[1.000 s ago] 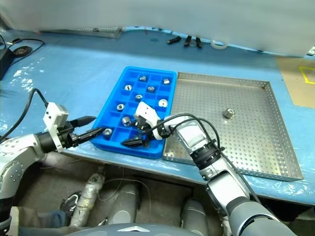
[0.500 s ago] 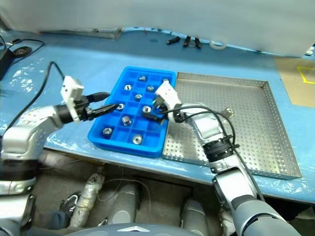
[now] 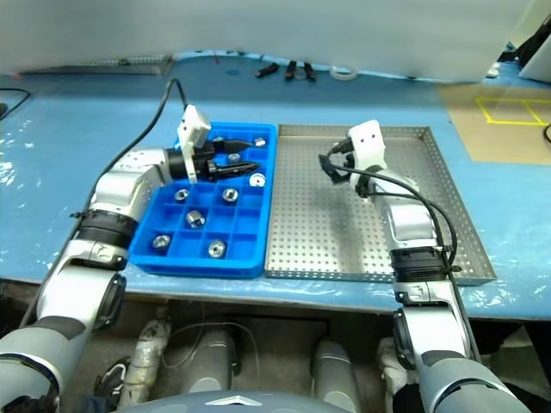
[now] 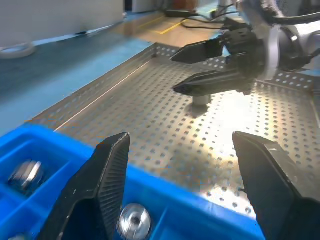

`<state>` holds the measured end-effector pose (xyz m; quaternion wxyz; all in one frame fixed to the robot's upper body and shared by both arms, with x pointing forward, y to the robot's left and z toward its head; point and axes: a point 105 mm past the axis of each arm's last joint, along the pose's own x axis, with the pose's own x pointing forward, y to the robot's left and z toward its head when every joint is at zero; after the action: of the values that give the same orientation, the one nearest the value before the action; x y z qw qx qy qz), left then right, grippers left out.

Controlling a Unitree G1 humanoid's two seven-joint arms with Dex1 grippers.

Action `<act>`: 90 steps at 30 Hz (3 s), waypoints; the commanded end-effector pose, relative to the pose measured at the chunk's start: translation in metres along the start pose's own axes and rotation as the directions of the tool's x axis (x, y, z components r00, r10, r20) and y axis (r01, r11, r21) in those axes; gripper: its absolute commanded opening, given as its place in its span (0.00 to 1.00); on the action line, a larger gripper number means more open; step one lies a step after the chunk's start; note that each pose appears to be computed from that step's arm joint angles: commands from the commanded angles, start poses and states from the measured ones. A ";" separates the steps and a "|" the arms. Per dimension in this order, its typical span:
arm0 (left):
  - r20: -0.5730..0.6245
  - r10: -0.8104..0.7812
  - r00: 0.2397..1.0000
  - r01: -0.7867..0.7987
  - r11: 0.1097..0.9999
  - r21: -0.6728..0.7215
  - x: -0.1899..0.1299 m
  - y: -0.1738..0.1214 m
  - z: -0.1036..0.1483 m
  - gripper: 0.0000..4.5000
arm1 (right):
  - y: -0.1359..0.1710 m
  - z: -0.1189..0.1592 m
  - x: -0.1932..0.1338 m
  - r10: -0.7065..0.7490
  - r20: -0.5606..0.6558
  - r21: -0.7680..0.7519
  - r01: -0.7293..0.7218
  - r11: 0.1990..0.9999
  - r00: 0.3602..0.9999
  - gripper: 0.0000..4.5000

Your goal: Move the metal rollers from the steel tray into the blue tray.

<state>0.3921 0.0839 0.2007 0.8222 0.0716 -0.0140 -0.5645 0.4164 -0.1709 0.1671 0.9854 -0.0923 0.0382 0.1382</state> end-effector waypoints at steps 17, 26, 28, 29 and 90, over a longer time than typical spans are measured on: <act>-0.008 -0.026 1.000 0.027 0.999 0.034 -0.003 -0.002 -0.003 0.77 | -0.027 -0.079 0.019 -0.257 -0.179 0.097 0.276 0.956 0.950 0.99; -0.017 -0.010 1.000 0.010 1.000 0.030 -0.009 -0.005 -0.007 0.77 | -0.027 -0.078 0.020 -0.244 -0.153 0.142 0.266 0.953 0.957 0.80; -0.021 -0.005 1.000 0.005 1.000 0.030 -0.010 -0.004 -0.007 0.77 | -0.024 -0.075 0.021 -0.235 -0.141 0.146 0.255 0.956 0.962 0.65; -0.024 -0.002 1.000 0.002 1.000 0.030 -0.010 -0.003 -0.007 0.77 | -0.022 -0.074 0.021 -0.229 -0.136 0.148 0.249 0.957 0.964 0.58; -0.128 0.309 0.942 -0.321 0.943 -0.089 -0.122 -0.046 -0.029 0.77 | 0.153 0.000 -0.024 0.787 -0.073 -0.062 -0.790 0.609 0.613 0.98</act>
<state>0.3071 0.1849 0.1628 0.9059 0.0421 0.0699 -0.4156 0.3480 -0.0296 0.1279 0.8111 -0.1030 0.1165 0.5638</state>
